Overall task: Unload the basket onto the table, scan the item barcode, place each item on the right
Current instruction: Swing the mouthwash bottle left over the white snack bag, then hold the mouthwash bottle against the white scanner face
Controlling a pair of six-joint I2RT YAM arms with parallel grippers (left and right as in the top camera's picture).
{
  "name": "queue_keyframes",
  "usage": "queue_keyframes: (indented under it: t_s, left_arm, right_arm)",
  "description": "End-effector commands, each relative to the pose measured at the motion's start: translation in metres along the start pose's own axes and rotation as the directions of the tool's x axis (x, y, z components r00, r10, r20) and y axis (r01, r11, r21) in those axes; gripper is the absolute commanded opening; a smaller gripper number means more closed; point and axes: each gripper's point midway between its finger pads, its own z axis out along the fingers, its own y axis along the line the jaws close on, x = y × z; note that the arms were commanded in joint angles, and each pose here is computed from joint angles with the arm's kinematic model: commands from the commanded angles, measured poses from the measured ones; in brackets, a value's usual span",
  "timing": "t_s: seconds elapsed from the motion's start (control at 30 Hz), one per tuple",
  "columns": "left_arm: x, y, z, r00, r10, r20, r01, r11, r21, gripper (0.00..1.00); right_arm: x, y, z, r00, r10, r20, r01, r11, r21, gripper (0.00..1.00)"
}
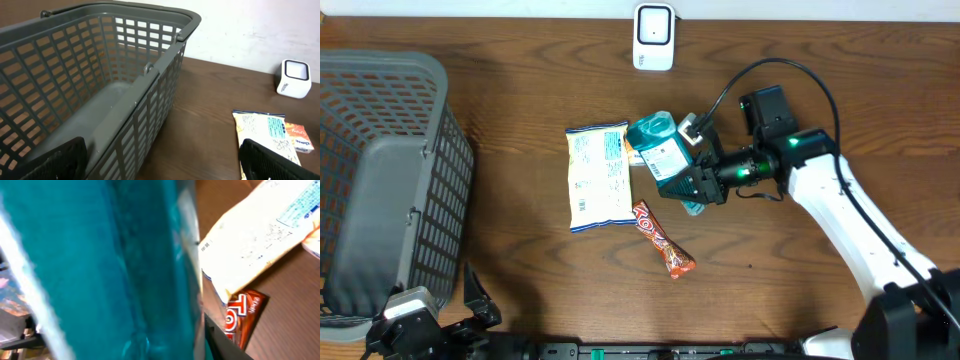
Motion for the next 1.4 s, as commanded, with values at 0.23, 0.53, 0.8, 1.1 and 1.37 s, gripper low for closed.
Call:
queue_keyframes:
  t_s: [0.23, 0.53, 0.8, 1.1, 1.37]
  left_arm:
    - [0.044, 0.007, 0.013, 0.989, -0.012, -0.15, 0.003, 0.998, -0.059, 0.98]
    - [0.044, 0.007, 0.013, 0.989, -0.012, -0.15, 0.003, 0.998, -0.059, 0.98]
    - [0.044, 0.007, 0.013, 0.989, -0.012, -0.15, 0.003, 0.998, -0.059, 0.98]
    - [0.044, 0.007, 0.013, 0.989, -0.012, -0.15, 0.003, 0.998, -0.059, 0.98]
    - [0.044, 0.007, 0.013, 0.989, -0.012, -0.15, 0.003, 0.998, -0.059, 0.98]
  right_arm:
    - [-0.004, 0.002, -0.006, 1.0, -0.019, 0.01, 0.019, 0.999, 0.048, 0.01]
    - [-0.012, -0.007, -0.006, 0.997, -0.074, 0.023, 0.071, 0.992, 0.101, 0.01]
    - [-0.025, -0.03, -0.008, 0.988, -0.153, 0.031, 0.142, 0.961, 0.238, 0.01]
    - [-0.069, -0.107, -0.034, 0.955, -0.297, -0.015, 0.217, 0.662, 0.718, 0.01]
    - [-0.111, -0.171, -0.034, 0.915, -0.402, 0.012, 0.195, 0.468, 0.862, 0.01]
